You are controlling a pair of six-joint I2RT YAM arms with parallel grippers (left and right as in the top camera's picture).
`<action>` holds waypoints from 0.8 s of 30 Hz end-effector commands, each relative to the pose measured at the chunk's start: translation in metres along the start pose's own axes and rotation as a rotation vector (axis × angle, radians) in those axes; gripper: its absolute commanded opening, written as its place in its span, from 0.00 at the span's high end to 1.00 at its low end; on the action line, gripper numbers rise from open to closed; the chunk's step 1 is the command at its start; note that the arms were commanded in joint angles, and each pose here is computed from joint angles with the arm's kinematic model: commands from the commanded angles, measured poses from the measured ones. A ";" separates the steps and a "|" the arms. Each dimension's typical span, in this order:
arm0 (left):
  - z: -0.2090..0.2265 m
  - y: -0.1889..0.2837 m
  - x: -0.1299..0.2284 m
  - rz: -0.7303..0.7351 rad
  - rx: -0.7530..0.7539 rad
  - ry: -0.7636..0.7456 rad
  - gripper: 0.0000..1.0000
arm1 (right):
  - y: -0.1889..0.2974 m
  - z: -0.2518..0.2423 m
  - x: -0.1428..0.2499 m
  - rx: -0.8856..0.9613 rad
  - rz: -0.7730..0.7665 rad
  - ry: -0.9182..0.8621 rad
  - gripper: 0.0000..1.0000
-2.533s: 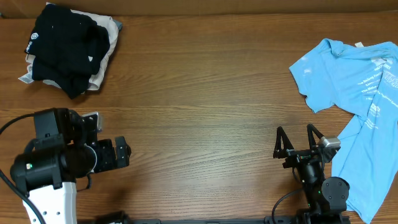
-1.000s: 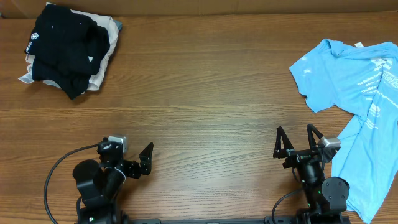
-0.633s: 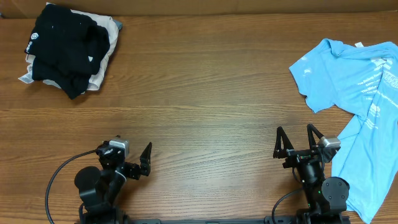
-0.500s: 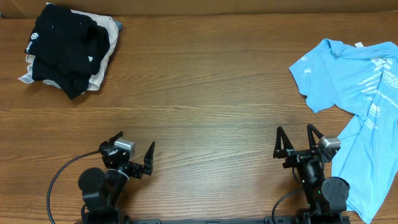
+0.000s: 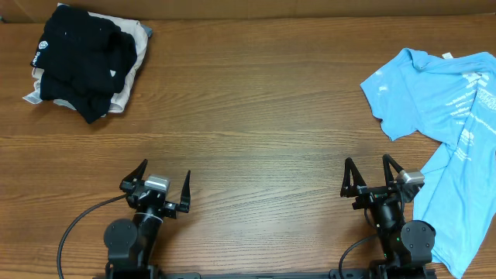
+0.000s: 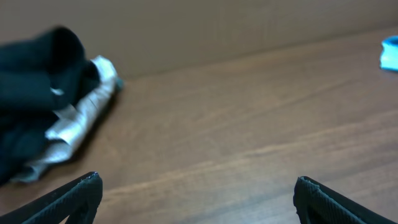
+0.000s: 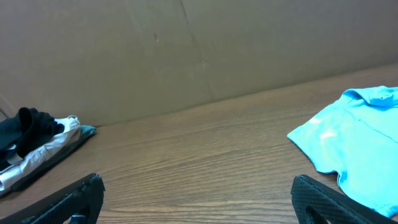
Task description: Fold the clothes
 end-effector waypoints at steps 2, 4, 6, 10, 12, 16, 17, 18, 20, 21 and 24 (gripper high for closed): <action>0.001 0.003 -0.004 -0.052 -0.023 -0.028 0.00 | 0.000 0.000 0.002 0.002 -0.005 0.001 0.00; 0.001 0.004 -0.006 -0.063 -0.024 -0.031 0.00 | 0.000 0.000 0.002 0.002 -0.005 0.001 0.00; 0.001 0.005 -0.008 -0.084 -0.027 -0.036 0.00 | 0.000 0.000 0.002 0.002 -0.005 0.001 0.00; 0.003 0.005 -0.008 -0.082 -0.063 -0.040 0.00 | 0.000 0.000 0.002 0.002 -0.005 0.001 0.00; 0.006 0.005 -0.007 -0.074 -0.096 -0.037 0.00 | 0.000 0.000 0.002 0.002 -0.005 0.001 0.00; 0.009 0.006 -0.006 -0.065 -0.127 -0.034 0.00 | 0.000 0.000 0.002 0.002 -0.005 0.001 0.00; 0.009 0.006 -0.006 -0.064 -0.127 -0.034 0.00 | 0.000 0.000 0.002 0.002 -0.005 0.001 0.00; 0.009 0.006 -0.006 -0.065 -0.127 -0.034 0.00 | 0.000 0.000 0.002 0.002 -0.005 0.001 0.00; 0.008 0.006 -0.006 -0.069 -0.124 -0.035 0.00 | 0.000 0.000 0.002 0.002 -0.005 0.001 0.00; 0.008 0.006 -0.007 -0.069 -0.124 -0.035 0.00 | 0.000 0.000 0.002 0.002 -0.005 0.001 0.00; 0.008 0.006 -0.007 -0.069 -0.124 -0.035 0.00 | 0.000 0.000 0.002 0.002 -0.005 0.001 0.00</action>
Point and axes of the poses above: each gripper's point midway between its finger pads, its own y axis back along the fingers, its own z axis along the line the jaws close on, x = y × z, the point moved 9 cm from there along y, back along the fingers, and after that the axes turned 3 degrees about y, right-handed, at the moved point
